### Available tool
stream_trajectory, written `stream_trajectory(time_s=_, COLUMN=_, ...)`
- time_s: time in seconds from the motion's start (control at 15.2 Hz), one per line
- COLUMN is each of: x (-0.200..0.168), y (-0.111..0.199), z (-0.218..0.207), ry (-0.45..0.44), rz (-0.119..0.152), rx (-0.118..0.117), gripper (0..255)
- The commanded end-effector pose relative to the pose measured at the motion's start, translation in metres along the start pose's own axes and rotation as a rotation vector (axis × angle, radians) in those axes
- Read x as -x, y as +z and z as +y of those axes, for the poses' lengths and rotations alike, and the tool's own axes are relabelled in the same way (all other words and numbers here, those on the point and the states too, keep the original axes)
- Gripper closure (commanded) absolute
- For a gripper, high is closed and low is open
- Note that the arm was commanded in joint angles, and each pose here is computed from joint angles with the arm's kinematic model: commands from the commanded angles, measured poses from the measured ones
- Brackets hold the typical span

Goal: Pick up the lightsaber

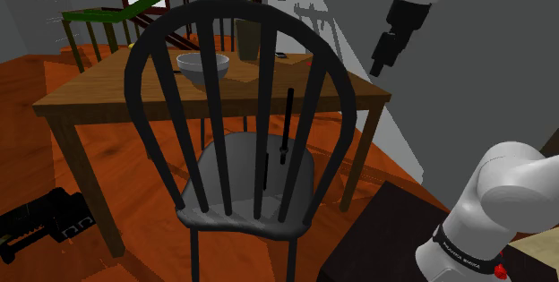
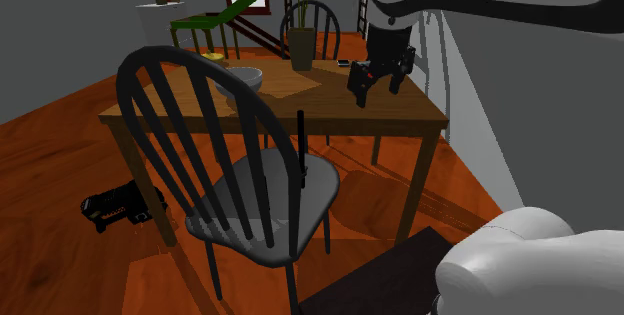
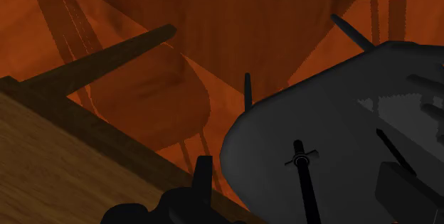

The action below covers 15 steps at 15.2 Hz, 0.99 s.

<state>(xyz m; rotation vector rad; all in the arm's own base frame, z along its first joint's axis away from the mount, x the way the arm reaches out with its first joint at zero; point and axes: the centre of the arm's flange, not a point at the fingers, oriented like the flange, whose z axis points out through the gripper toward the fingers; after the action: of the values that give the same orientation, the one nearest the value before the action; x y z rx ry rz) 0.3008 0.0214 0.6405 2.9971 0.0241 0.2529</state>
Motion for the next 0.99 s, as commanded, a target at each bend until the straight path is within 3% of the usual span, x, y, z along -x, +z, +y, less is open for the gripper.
stream_trajectory(time_s=0.0, x=0.0, y=0.0, z=0.0, ry=0.0, rz=0.0, rx=0.0, gripper=0)
stream_trajectory(time_s=0.92, x=-0.173, y=0.078, z=-0.043, ry=-0.045, rz=-0.098, rx=-0.114, gripper=0)
